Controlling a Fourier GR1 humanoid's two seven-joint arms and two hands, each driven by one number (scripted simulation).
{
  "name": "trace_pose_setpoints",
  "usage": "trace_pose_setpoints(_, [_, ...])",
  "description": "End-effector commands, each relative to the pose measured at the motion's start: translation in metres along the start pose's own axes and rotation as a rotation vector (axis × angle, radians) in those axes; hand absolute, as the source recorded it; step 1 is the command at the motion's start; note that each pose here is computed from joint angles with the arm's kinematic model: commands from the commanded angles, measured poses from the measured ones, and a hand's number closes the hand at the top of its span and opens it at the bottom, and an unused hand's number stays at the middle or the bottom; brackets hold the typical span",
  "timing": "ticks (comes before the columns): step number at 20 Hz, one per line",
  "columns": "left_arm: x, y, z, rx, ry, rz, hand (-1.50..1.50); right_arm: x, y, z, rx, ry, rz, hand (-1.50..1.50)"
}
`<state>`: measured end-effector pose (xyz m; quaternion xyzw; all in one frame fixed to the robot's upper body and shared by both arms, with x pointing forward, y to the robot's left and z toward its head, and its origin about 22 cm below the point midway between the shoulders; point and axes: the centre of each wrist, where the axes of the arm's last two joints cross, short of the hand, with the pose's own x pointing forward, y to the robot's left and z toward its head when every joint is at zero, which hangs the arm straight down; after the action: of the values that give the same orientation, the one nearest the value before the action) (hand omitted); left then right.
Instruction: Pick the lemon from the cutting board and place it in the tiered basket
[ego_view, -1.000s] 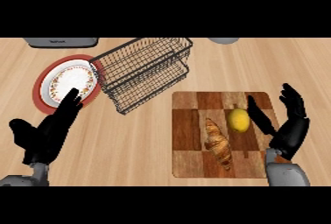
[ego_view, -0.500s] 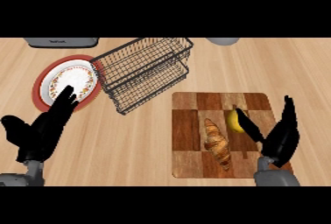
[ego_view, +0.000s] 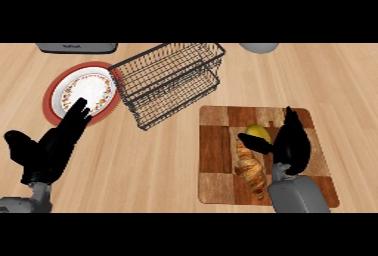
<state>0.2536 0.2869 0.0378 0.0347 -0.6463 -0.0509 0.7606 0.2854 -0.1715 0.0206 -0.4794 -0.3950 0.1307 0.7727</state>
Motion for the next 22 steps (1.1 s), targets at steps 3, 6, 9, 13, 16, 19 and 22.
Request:
trace_pose_setpoints(3, [-0.004,0.009,-0.005,0.015,-0.005,0.004,0.0,0.078,-0.041,0.024,0.004,0.141,0.15,-1.5])
trace_pose_setpoints(6, [-0.001,-0.009,0.001,-0.002,0.003,0.021,0.0,0.095,-0.041,0.035,-0.031,0.178,0.133,-1.5])
trace_pose_setpoints(9, [-0.001,-0.001,-0.002,-0.004,-0.011,0.008,0.0,0.094,-0.028,0.025,-0.015,0.226,0.175,-1.5])
trace_pose_setpoints(13, [0.0,0.0,0.001,0.008,-0.012,0.002,0.0,0.073,-0.02,0.011,0.013,0.297,0.189,-1.5])
trace_pose_setpoints(16, [-0.004,0.006,0.001,0.004,-0.006,0.019,0.0,0.049,-0.007,0.008,-0.002,0.291,0.178,-1.5])
trace_pose_setpoints(19, [-0.007,0.006,0.002,0.017,-0.017,0.01,0.0,0.044,0.002,0.006,-0.025,0.295,0.189,-1.5])
trace_pose_setpoints(22, [-0.003,0.01,-0.014,0.02,-0.024,0.032,0.0,0.042,0.003,-0.001,-0.063,0.291,0.232,-1.5])
